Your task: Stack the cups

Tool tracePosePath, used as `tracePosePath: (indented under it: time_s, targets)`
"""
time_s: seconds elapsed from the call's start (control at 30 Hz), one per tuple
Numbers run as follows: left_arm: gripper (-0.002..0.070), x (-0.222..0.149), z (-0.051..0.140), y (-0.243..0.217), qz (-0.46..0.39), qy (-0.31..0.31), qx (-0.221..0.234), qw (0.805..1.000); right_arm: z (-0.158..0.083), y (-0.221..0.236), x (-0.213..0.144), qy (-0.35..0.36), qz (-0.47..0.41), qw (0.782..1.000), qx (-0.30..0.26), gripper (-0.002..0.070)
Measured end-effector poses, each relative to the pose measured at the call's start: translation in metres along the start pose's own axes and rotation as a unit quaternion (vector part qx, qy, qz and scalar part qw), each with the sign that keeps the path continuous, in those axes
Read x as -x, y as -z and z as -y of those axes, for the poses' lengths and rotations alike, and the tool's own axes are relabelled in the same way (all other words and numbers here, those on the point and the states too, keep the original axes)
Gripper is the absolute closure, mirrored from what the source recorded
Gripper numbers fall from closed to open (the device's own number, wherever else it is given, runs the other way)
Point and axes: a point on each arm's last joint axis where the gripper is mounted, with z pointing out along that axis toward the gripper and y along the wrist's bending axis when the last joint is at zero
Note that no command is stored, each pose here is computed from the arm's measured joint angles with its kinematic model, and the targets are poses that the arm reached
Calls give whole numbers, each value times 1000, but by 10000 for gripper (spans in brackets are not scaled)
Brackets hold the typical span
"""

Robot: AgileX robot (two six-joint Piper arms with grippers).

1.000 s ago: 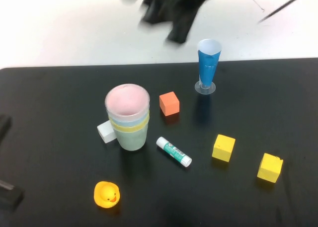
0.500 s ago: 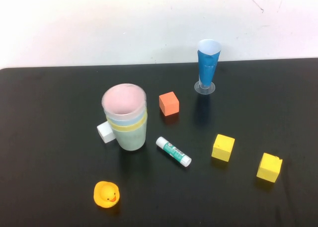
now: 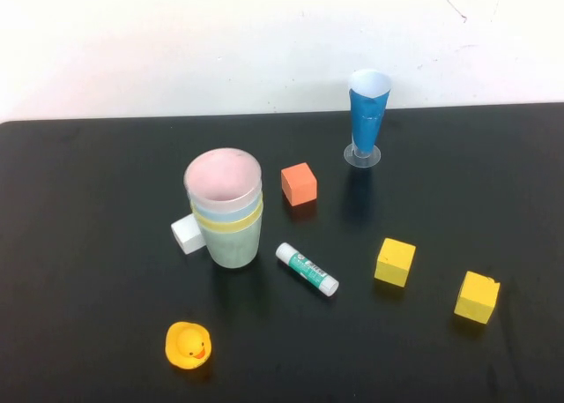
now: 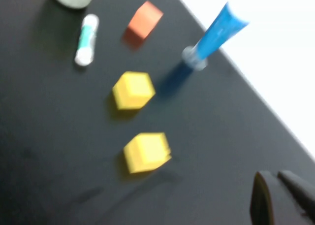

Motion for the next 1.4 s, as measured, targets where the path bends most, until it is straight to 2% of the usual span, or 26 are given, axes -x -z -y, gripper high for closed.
tracePosePath:
  time_s: [0.07,0.27,0.73,1.13,1.27,1.4]
  targets:
    - [673,-2,0,0,-3,-1,0,1000,-20,-3,-28,-24,9,1000,-2,676]
    - [673,-5,0,0,-15,-1,-3,1000,-45,-7,-65,-98,19,995,-5,676]
    - [673,-35,7,7,-179,-2,-40,983,-49,-5,-73,-107,4,994,-5,676]
    - [673,-56,9,16,-233,-2,-50,971,-49,-5,-73,-107,3,994,-4,677]
    - [673,-72,6,26,-220,8,-31,975,-49,-5,-73,-107,3,994,-4,678]
    - [673,-75,3,32,-218,48,9,975,-49,-5,-74,-108,2,994,-4,678]
